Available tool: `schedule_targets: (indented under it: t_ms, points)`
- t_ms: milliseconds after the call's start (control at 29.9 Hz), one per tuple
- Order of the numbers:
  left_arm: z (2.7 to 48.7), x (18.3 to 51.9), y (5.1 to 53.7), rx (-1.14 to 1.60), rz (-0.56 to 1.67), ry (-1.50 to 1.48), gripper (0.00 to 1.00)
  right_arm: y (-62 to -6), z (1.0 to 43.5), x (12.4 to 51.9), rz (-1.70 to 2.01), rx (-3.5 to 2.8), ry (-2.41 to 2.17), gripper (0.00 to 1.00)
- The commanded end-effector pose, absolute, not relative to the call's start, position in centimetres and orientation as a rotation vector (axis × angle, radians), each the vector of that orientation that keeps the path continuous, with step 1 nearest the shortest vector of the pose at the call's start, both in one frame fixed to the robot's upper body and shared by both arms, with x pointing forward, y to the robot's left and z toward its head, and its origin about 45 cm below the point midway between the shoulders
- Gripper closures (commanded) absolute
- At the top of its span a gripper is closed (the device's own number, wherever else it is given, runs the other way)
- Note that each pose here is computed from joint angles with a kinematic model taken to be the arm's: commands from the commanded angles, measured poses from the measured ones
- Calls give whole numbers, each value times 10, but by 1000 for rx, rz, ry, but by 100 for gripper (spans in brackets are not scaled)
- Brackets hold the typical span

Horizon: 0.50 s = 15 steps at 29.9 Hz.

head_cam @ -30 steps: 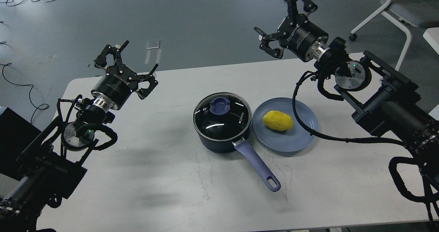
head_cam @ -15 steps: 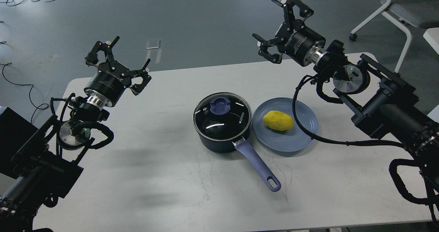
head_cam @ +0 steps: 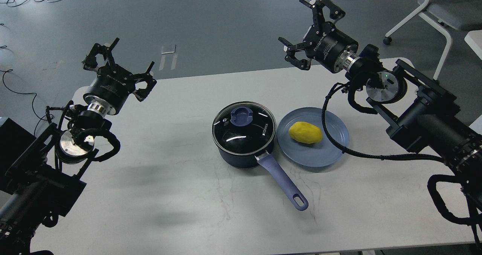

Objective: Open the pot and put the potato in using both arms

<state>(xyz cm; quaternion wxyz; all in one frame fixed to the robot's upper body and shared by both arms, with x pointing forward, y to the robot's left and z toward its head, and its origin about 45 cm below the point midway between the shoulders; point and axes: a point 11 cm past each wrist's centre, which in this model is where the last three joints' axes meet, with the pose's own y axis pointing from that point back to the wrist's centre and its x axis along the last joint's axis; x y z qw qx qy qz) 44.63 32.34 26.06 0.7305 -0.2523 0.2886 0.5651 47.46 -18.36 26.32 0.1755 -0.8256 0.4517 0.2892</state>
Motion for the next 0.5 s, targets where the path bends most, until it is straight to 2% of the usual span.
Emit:
schedule_targets:
  t_ms: [0,200,368,468]
  points:
    - [285,452,333,-417,1284,447,2,-184,262,474,823,-2337,1283,0]
    - [313,456,335,-105,1273,3,2,-186,257,474,835,-2331,1297,0]
    - [360,430,294,3,1118,-509,2,-198,254,474,829,-2323,1326,0]
    - [356,420,275,104,1075,-693,2,-207,248,472,835,-2316,1352,0]
